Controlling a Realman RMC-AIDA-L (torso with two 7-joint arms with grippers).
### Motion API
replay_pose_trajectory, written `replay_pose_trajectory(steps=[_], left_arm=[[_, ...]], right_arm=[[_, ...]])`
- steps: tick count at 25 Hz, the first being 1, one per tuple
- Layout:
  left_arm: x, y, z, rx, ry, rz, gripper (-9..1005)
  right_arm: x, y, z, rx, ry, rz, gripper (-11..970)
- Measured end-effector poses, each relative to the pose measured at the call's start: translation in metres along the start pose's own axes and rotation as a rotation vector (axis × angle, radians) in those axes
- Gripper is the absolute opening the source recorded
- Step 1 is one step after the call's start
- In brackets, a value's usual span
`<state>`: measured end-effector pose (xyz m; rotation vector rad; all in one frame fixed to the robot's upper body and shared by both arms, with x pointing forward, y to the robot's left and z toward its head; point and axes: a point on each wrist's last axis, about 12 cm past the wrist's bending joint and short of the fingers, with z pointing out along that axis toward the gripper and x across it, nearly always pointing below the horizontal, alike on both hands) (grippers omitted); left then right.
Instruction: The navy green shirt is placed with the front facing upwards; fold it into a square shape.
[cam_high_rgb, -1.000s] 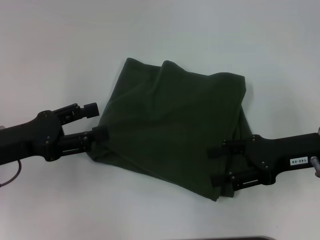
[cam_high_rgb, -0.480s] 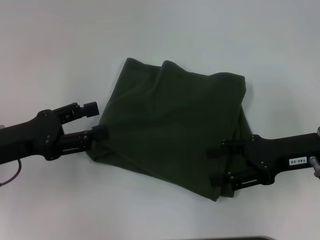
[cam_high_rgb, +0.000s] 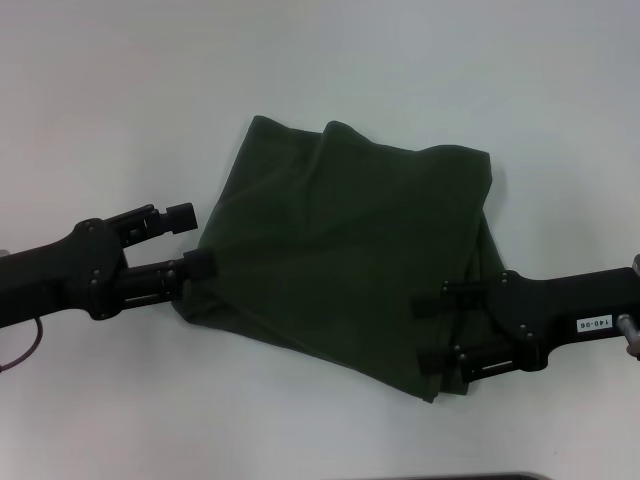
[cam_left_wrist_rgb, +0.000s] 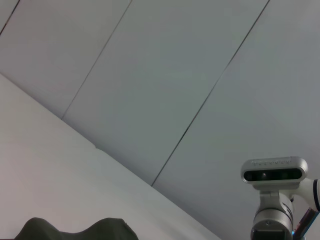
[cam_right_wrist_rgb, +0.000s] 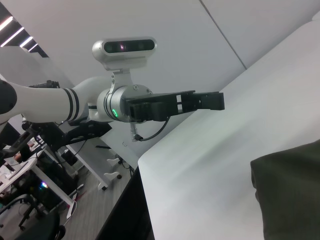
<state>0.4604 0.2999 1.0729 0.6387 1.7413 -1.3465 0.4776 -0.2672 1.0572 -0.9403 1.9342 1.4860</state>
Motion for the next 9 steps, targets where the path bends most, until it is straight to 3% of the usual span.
replay_pose_trajectory(steps=[9], left_arm=[[-0.0001,-0.0001,0.0003,0.002,0.000,0.002,874]], right_arm=[[-0.0003,-0.0001,0.0002,0.000,0.001,-0.001,892]])
